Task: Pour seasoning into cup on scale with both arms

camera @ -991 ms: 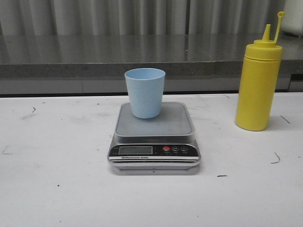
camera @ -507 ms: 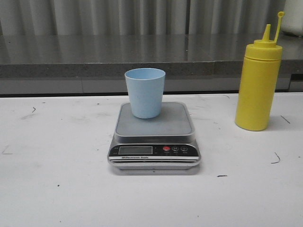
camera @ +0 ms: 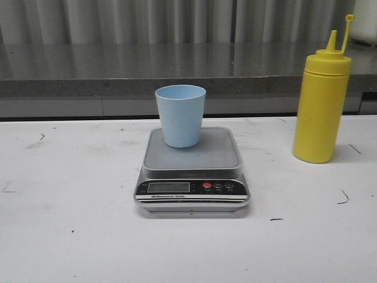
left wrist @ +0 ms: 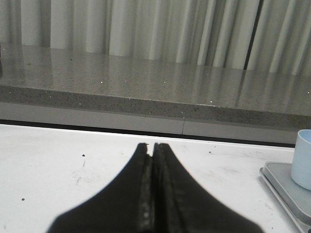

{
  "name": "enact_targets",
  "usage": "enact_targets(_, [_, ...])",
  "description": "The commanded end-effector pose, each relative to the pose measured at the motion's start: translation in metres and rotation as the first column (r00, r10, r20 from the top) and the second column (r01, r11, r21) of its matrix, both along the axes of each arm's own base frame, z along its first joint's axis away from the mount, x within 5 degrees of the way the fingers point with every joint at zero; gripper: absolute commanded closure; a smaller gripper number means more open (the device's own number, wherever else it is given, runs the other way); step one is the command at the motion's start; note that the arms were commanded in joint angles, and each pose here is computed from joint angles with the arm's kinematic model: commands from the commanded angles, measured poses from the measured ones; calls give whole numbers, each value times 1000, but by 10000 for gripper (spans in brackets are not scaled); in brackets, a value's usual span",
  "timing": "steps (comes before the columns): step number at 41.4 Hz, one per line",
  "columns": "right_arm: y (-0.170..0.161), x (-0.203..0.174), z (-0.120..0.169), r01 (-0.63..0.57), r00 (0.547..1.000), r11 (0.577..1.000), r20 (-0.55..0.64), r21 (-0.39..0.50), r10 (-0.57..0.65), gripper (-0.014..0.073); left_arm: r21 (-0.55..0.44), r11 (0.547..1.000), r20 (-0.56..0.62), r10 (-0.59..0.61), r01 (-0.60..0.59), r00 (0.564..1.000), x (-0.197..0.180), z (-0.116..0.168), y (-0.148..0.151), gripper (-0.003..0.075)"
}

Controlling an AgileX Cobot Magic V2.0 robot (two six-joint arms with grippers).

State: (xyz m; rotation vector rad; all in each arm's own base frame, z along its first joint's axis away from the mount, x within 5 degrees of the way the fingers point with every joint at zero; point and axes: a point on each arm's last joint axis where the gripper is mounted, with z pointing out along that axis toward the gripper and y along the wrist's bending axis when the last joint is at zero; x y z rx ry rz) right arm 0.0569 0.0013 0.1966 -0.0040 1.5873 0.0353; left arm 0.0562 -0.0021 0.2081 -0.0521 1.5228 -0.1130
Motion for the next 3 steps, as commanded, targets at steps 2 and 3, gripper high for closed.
enact_targets(2, [0,-2,11,4,995,1000,103,9,-5,661,-11,1000,80,6,-5,997,-1,1,1,740])
enact_targets(3, [0,-2,11,4,995,1000,103,9,-5,661,-11,1000,80,6,-5,997,-1,1,1,740])
